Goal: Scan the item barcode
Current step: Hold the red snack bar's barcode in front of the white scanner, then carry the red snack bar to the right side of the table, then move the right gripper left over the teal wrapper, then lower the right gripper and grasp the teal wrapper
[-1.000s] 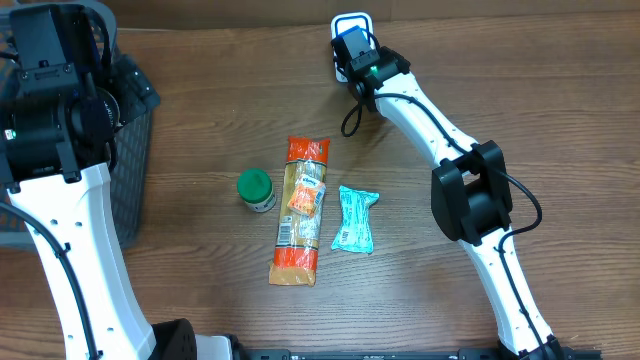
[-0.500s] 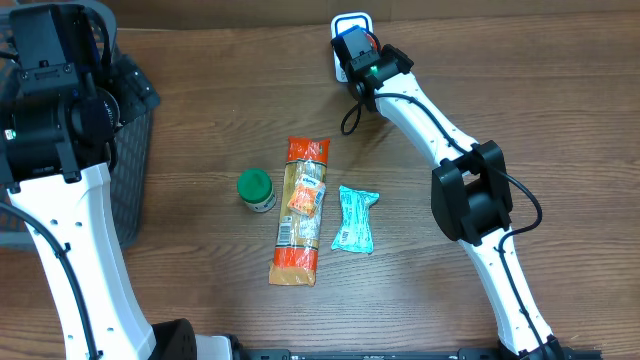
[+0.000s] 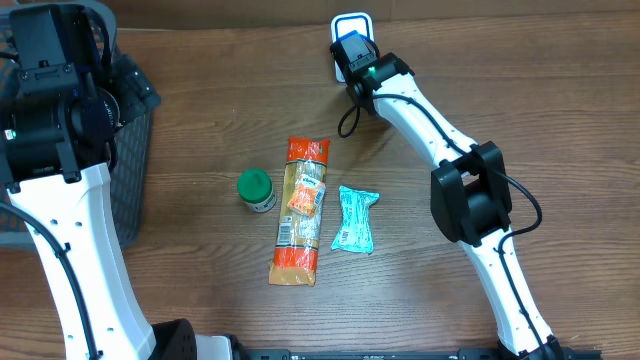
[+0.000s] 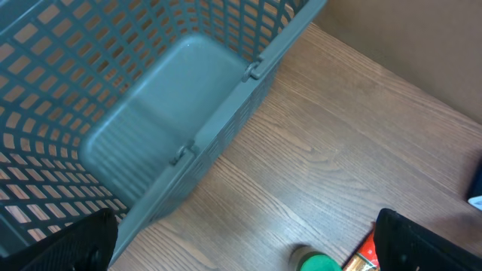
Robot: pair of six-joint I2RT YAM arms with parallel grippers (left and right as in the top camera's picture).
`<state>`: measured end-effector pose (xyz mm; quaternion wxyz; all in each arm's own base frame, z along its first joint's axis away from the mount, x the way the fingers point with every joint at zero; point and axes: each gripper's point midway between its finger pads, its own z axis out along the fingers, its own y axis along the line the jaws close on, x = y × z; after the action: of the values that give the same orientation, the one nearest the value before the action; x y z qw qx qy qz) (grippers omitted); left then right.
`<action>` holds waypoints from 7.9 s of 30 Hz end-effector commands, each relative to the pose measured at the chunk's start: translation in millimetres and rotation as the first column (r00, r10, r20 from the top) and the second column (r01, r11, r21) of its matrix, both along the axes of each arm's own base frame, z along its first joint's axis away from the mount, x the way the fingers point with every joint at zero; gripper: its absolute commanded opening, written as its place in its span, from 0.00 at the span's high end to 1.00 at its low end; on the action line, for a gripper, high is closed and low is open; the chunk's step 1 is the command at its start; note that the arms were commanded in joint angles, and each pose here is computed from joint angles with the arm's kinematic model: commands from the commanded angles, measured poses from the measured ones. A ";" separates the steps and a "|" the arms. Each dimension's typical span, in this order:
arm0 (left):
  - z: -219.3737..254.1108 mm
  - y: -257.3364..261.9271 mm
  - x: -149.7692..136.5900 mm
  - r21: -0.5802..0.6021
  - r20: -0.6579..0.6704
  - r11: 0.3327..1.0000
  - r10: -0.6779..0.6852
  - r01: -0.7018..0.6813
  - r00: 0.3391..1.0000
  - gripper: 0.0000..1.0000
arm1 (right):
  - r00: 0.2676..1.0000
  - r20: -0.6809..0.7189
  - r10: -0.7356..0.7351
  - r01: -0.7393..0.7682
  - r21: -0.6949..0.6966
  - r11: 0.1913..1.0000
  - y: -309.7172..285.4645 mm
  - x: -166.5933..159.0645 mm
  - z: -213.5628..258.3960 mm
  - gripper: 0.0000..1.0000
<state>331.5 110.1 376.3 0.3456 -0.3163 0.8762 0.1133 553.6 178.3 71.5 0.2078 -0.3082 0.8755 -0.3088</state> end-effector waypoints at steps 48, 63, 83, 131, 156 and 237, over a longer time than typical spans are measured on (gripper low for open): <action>1.5 3.9 0.8 0.015 -0.002 1.000 0.007 -0.007 1.000 0.00 | 0.335 -0.454 -0.826 0.929 0.010 0.371 -289.8 -203.8 -16.7 0.18; 1.6 3.9 0.8 0.015 -0.002 1.000 0.006 -0.006 1.000 0.00 | 0.638 -0.609 -0.471 0.752 0.360 0.553 -125.3 -173.9 64.6 0.07; 1.5 3.9 0.8 0.016 -0.002 1.000 0.006 -0.006 1.000 0.01 | 0.575 -0.784 -0.233 0.721 0.351 0.598 -24.3 -233.1 -18.6 0.00; 1.5 3.5 1.0 0.015 -0.002 1.000 0.005 -0.005 1.000 0.00 | 0.614 -0.770 -0.173 0.703 0.433 0.565 -8.7 -225.4 -39.3 0.00; 1.5 3.5 1.0 0.015 -0.002 1.000 0.005 -0.005 1.000 0.00 | 0.642 -0.749 -0.164 0.686 0.465 0.559 -5.8 -216.7 -40.3 0.00; 1.5 3.5 1.0 0.015 -0.002 1.000 0.005 -0.005 1.000 0.01 | 0.731 -0.666 -0.149 0.638 0.589 0.497 98.0 -296.8 -58.2 0.96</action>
<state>331.9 110.2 375.8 0.3447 -0.3162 0.8765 0.1135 262.6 279.5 17.4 -0.0058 -0.0606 0.9847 0.1633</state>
